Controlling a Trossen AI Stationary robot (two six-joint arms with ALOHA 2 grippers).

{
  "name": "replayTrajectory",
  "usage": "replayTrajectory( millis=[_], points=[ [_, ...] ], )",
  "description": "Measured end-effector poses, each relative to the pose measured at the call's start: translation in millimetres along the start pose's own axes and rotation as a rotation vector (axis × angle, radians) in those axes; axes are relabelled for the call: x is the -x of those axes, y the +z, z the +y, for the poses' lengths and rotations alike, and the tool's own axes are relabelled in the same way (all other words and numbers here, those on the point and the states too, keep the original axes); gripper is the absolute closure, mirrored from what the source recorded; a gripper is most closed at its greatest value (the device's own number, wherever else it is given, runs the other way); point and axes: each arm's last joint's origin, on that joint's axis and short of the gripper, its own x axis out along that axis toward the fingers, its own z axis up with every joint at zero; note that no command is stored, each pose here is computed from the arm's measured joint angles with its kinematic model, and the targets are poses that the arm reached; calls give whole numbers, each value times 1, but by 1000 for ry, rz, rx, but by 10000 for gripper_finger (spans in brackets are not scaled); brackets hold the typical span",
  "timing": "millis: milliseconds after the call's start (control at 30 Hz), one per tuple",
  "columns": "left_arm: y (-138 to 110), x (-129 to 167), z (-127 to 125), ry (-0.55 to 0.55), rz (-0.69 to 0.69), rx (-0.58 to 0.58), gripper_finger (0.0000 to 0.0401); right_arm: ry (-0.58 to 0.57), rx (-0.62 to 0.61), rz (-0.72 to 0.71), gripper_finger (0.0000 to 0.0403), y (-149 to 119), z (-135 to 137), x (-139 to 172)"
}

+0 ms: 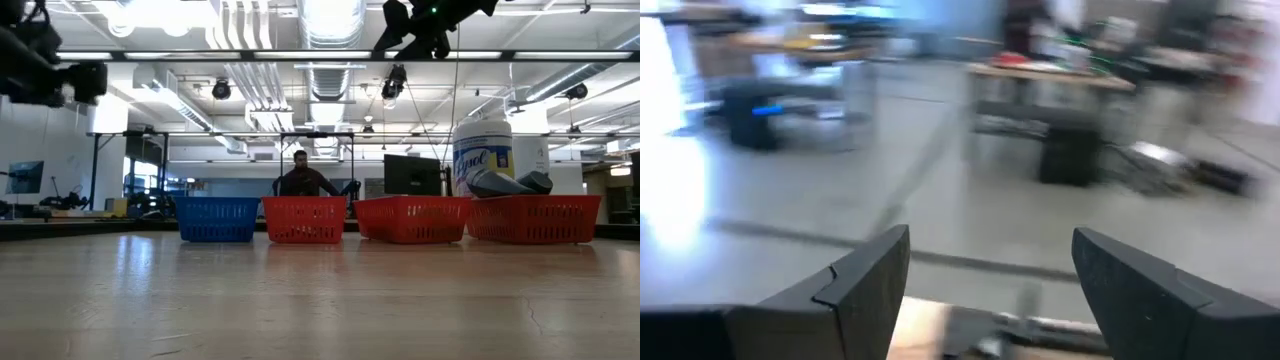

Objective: Pick & Place Travel size toiletries
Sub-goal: Return to Home Position

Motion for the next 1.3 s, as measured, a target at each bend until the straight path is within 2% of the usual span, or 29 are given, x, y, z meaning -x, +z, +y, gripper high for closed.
replayTrajectory(
  millis=[33,100,233,367,433,633,767,867,1067,1300],
  points=[
    [-4,-2,1,65,-4,27,117,0,-4,0,77,0,0,0],
    [-14,-6,1,125,6,99,117,0,-19,1,73,0,0,0],
    [-36,-14,-2,135,55,151,117,0,-22,3,63,-1,0,0],
    [-63,-21,-5,143,123,102,117,0,-22,3,53,-1,0,0],
    [-68,-25,-7,139,106,112,117,0,-22,3,49,-1,0,0],
    [-61,-31,1,123,-36,243,117,-1,-26,3,44,-1,0,0],
    [-59,-38,11,216,-163,312,117,0,-26,3,44,-1,0,0],
    [-61,-41,22,327,-247,344,117,-1,-26,3,44,-1,0,0],
    [-60,-39,28,486,-282,354,117,0,-57,3,55,-1,0,0],
    [-60,-39,25,466,-276,356,117,1,-69,3,75,-1,0,0]
  ],
)
